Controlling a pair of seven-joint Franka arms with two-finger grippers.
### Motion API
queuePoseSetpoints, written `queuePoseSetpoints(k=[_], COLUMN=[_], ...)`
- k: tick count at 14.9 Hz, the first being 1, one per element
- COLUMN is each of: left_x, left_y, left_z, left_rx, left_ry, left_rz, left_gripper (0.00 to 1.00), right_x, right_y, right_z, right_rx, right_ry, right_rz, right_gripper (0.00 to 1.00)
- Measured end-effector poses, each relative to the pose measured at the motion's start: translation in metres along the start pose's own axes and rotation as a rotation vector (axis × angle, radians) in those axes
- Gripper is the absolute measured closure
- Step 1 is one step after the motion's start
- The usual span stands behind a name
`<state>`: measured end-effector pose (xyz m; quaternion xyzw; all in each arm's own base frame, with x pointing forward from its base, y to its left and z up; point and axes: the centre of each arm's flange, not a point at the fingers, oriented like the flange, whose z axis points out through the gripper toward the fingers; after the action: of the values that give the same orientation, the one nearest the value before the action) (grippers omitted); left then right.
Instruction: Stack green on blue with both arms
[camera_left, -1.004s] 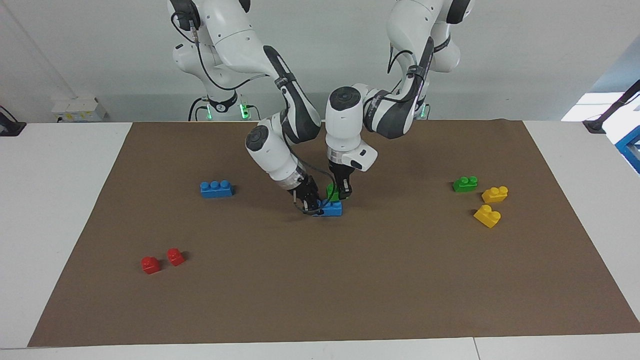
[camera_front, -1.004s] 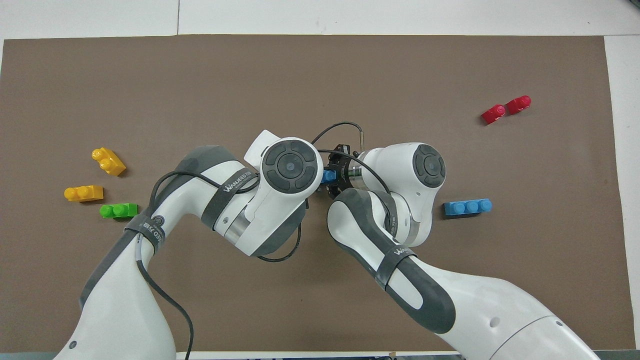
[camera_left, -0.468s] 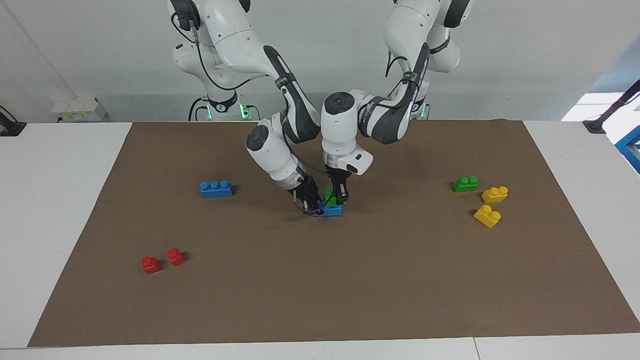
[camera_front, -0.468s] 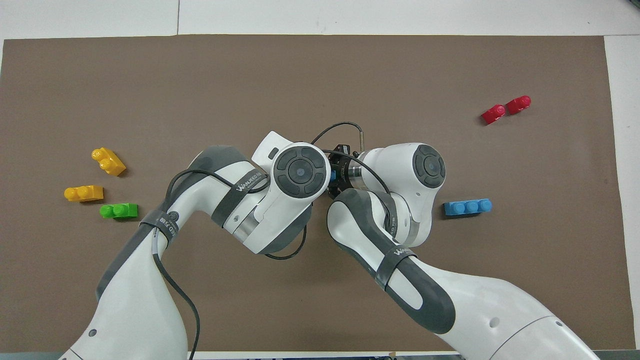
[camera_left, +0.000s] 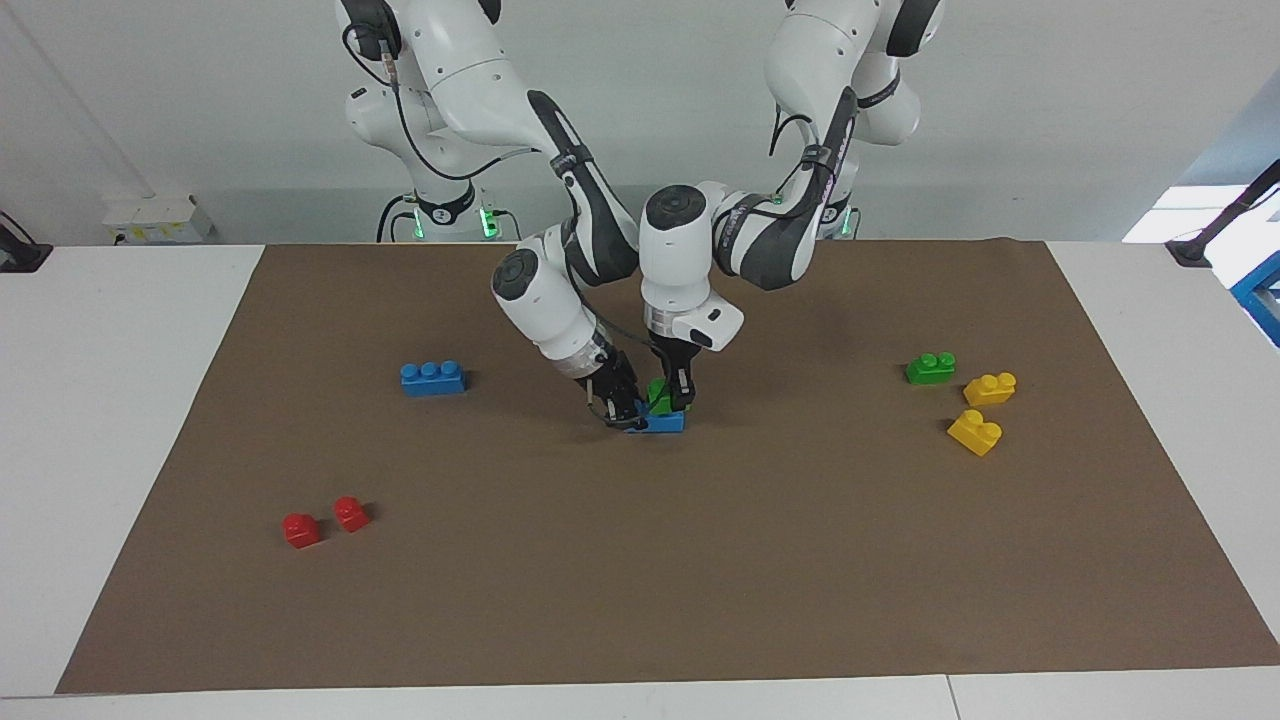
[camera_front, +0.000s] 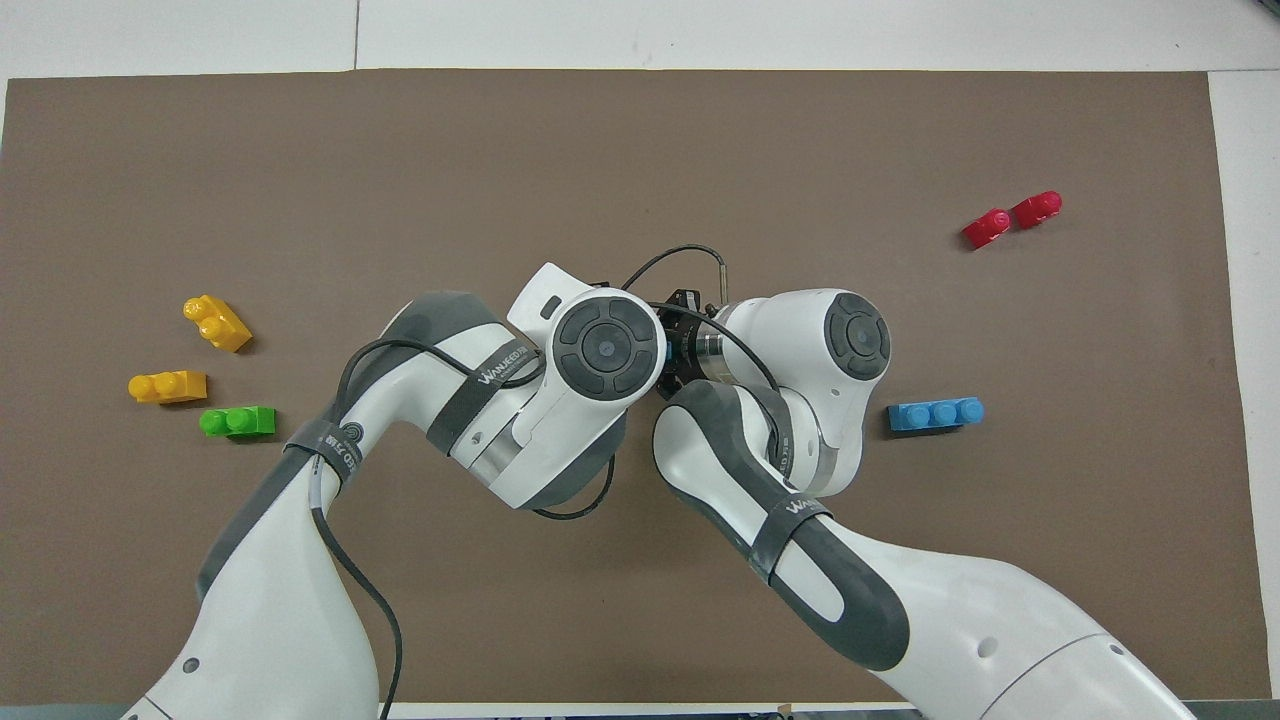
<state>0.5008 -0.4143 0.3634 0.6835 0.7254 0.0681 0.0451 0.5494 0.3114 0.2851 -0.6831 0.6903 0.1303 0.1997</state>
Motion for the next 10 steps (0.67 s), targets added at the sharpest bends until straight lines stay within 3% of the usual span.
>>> queuePoseSetpoints(k=[3, 10], left_x=[-0.0024, -0.0057], left_y=[0.0023, -0.0014], left_z=[0.0002, -0.0004], left_rx=[-0.041, -0.034], left_ry=[-0.004, 0.014], left_rz=[-0.003, 0.007], left_gripper=[0.66, 0.66], right_x=[-0.0001, -0.0001], right_y=[0.0002, 0.0005], right_z=[0.0000, 0.0001], right_rx=[0.001, 0.002], right_ry=[0.000, 0.001], right_rz=[0.000, -0.001], right_gripper=[0.65, 0.65])
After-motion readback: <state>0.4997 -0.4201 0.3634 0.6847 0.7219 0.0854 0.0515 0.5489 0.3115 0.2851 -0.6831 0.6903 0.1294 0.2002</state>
